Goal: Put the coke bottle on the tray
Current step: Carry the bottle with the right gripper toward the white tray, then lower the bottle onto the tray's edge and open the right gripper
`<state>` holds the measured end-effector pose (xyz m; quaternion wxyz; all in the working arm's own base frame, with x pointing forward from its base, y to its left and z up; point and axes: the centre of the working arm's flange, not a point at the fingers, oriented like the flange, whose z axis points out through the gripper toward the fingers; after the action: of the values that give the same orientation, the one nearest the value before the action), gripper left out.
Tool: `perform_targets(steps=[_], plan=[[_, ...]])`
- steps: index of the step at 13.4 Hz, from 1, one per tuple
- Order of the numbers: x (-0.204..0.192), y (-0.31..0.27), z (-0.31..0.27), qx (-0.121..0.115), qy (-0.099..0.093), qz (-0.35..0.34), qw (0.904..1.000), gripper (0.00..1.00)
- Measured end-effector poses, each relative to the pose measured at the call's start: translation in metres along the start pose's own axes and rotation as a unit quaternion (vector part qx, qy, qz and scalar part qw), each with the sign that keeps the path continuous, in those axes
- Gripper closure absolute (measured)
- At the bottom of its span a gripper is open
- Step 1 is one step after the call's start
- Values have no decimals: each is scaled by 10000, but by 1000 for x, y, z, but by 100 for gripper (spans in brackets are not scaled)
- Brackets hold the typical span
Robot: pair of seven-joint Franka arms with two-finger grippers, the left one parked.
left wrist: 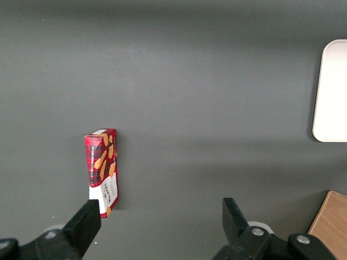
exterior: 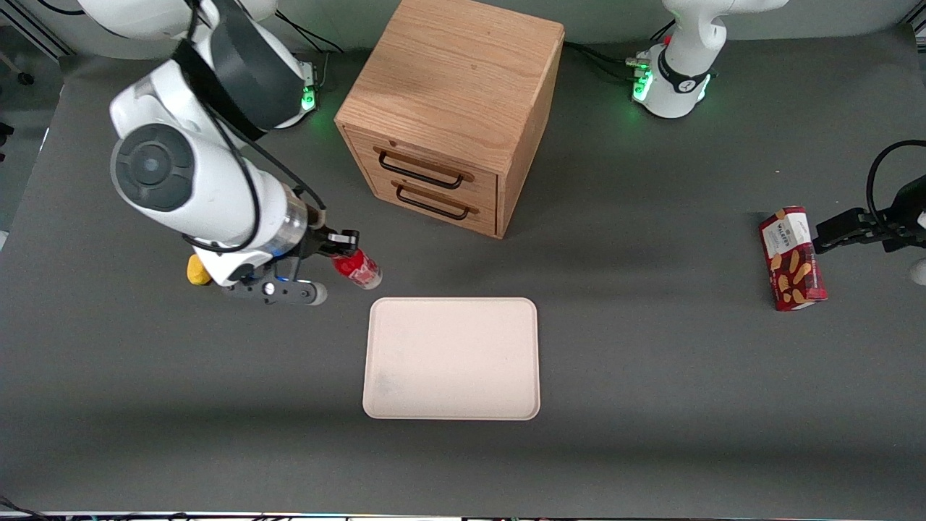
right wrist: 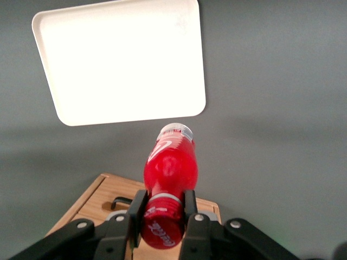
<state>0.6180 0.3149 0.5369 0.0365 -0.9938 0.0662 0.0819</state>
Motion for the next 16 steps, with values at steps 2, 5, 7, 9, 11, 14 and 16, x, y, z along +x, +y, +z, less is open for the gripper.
perform_targets(steps=[2,5,7,9,11,14,16], plan=[[10,0,6,-33,156,27,9999,68],[31,-1,29,-134,350,65,9993,68],[45,-6,53,-89,378,73,9992,68],[61,-8,78,-67,414,94,9991,68],[74,-8,101,-119,475,106,9987,68],[91,-7,134,-138,512,141,9985,68],[101,-5,154,-124,529,173,9984,68]])
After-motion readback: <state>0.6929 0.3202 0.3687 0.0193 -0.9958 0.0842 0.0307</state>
